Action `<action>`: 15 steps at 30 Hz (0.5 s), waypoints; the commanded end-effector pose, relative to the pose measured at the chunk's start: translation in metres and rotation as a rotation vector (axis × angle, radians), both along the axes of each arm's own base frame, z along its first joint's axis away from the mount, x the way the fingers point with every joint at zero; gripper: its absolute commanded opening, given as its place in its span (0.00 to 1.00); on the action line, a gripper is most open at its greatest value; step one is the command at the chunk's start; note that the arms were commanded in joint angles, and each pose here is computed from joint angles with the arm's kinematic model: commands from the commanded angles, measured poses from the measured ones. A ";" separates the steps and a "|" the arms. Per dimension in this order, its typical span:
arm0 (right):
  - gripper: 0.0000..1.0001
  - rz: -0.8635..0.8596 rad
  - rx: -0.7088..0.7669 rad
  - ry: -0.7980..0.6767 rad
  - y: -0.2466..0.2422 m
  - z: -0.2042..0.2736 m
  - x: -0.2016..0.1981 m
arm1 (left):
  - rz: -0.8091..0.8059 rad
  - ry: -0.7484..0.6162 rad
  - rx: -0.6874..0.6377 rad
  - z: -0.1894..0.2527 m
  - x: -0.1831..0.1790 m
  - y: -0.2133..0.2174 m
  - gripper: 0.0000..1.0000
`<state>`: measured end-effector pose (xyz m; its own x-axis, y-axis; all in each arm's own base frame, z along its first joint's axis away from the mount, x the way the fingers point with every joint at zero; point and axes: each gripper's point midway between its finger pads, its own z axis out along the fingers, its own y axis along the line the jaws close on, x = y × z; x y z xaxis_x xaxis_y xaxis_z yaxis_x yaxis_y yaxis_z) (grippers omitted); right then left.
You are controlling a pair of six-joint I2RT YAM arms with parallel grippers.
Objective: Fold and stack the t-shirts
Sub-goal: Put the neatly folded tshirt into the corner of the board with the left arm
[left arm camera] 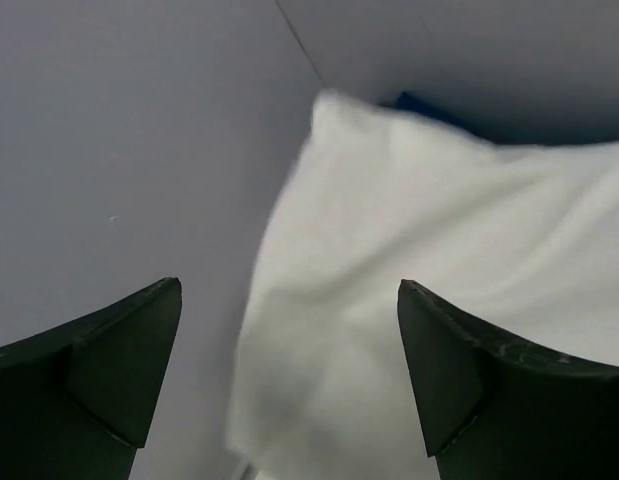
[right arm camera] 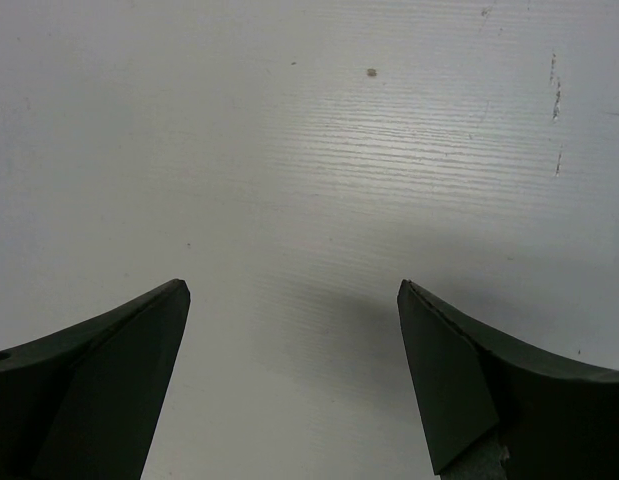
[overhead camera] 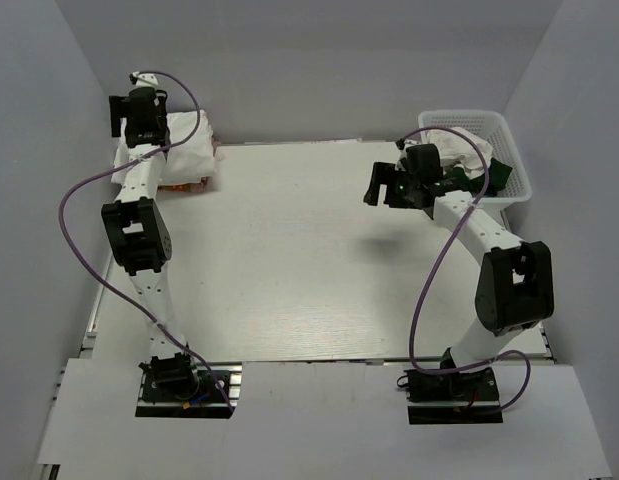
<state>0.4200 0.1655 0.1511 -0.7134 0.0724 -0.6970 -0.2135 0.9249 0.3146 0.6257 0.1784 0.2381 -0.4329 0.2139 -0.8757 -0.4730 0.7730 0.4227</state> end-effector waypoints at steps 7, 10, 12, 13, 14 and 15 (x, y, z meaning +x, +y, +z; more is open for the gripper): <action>0.90 0.037 0.012 -0.038 0.003 0.024 -0.005 | 0.054 -0.126 -0.037 0.040 -0.001 0.006 1.00; 0.90 0.041 0.031 -0.030 0.005 0.024 -0.011 | -0.011 -0.118 -0.086 0.039 -0.002 -0.013 1.00; 0.90 0.051 0.051 -0.053 0.006 0.028 -0.018 | -0.042 -0.086 -0.111 0.038 -0.011 -0.025 1.00; 0.90 0.049 0.063 -0.059 0.007 0.029 -0.019 | -0.094 -0.079 -0.147 0.038 -0.011 -0.042 1.00; 0.90 0.059 0.088 -0.078 0.010 0.034 -0.020 | -0.078 -0.059 -0.225 0.032 -0.021 -0.053 1.00; 0.90 0.058 0.113 -0.112 0.012 0.046 -0.022 | -0.060 -0.046 -0.287 0.026 -0.031 -0.062 1.00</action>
<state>0.4001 0.1669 0.1561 -0.7226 0.0717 -0.6875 -0.2353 0.9097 0.3422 0.6224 0.1587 0.2280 -0.4192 0.1070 -0.9016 -0.4659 0.8270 0.3148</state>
